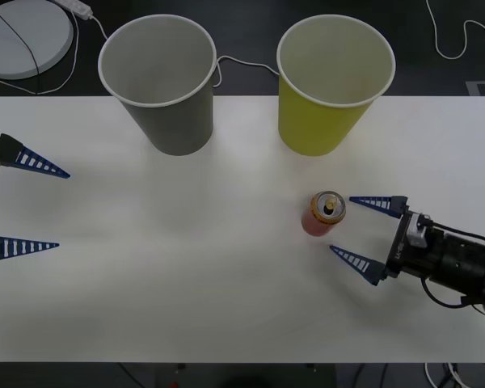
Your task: Put the can into the green bin and the plastic bottle into the gray bin
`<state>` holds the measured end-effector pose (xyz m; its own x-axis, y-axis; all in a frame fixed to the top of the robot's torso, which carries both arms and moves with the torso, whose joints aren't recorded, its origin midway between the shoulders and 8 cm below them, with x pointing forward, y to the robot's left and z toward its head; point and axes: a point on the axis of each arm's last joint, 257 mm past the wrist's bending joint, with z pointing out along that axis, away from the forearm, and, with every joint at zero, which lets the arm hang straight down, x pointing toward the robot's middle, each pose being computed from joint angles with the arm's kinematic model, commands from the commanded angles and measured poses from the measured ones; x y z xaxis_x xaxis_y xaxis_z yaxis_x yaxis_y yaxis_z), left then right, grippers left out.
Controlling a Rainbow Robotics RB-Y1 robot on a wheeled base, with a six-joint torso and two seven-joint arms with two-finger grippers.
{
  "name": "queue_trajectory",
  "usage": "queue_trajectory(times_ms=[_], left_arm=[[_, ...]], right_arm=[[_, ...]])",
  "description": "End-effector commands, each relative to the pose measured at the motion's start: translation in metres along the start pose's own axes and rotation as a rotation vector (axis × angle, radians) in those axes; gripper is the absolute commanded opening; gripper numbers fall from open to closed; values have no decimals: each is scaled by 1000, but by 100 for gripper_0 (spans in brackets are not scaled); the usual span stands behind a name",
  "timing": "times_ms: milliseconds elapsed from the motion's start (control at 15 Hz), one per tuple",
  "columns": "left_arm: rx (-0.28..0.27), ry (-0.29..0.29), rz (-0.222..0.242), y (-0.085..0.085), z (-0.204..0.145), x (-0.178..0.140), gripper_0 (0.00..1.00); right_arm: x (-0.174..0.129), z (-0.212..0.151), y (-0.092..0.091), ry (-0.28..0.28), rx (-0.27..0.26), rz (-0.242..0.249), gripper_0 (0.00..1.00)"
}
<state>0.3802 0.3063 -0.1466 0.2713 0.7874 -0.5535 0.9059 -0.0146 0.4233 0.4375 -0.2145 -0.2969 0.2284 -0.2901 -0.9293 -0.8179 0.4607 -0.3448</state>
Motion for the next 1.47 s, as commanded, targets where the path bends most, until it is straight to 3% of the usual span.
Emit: queue_trajectory(times_ms=[67,1000,1133,1200,1467], left_arm=[[0,0,0,0,0,0,100],[0,0,0,0,0,0,100],[0,0,0,0,0,0,100],[0,0,0,0,0,0,100],[0,0,0,0,0,0,100]], right_arm=[[0,17,7,-8,-1,-5,100],[-3,69,10,-19,56,-29,100],[-3,69,9,-19,58,-33,8],[-5,70,9,-22,58,-34,0],[-5,68,7,-19,55,-30,0]])
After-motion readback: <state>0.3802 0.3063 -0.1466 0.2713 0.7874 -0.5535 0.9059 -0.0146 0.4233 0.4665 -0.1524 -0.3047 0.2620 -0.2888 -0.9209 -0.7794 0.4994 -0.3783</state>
